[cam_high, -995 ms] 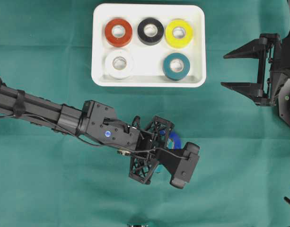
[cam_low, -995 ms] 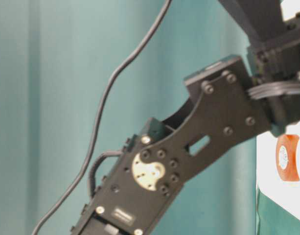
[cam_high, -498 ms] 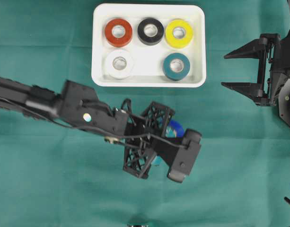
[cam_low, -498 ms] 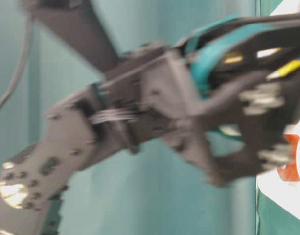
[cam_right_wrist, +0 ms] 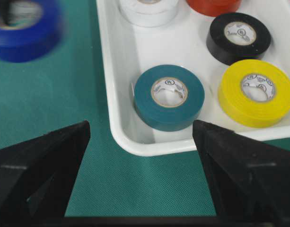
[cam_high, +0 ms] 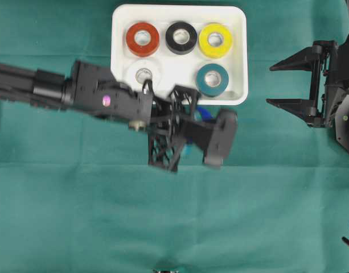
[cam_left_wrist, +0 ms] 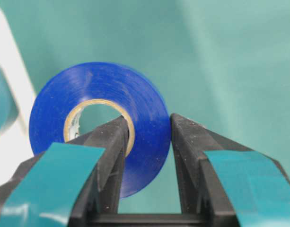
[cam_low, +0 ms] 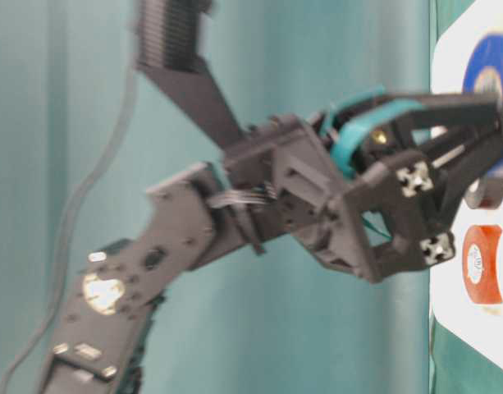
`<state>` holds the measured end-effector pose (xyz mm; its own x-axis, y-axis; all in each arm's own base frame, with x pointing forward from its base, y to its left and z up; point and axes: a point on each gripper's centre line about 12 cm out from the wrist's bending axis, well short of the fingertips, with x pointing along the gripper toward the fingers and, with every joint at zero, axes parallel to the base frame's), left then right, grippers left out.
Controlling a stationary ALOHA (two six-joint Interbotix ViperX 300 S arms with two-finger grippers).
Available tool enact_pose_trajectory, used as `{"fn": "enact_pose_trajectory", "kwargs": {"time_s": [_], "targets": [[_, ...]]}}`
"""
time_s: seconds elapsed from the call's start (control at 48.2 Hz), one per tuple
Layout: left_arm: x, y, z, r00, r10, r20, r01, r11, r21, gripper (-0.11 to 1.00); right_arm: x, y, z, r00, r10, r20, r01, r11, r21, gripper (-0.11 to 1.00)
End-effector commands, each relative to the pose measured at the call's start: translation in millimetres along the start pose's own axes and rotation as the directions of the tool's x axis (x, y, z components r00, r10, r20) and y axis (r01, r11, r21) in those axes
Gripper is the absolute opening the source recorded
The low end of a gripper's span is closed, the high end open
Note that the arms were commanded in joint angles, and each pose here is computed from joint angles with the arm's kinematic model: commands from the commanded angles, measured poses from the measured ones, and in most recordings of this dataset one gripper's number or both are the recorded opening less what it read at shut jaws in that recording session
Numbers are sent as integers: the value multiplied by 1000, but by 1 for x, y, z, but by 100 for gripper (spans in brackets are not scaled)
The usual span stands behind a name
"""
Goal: Put the tape alternately from left to right into the white case.
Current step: 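Lift the blue roll and carry it into the tray's center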
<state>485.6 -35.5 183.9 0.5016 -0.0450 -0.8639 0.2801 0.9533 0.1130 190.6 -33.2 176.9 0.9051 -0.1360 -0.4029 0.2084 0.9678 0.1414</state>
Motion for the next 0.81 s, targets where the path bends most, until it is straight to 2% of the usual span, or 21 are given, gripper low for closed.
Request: {"fn": "enact_pose_trajectory", "kwargs": {"time_s": [0.0,0.353,0.56,0.788], "targets": [[-19,16,4,999,28,44,-27,999,-18,25,0,1,3,1000,3,10,-3,1000,3,54],[-12,59,-20,996,83,35,-80,992,-97,25,0,1,3,1000,3,10,-3,1000,4,54],[-9,79,-31,993,112,37,-109,991,-80,25,0,1,3,1000,3,10,-3,1000,4,54],[-10,88,-35,991,127,42,-124,989,-77,25,0,1,3,1000,3,10,-3,1000,4,54]]}}
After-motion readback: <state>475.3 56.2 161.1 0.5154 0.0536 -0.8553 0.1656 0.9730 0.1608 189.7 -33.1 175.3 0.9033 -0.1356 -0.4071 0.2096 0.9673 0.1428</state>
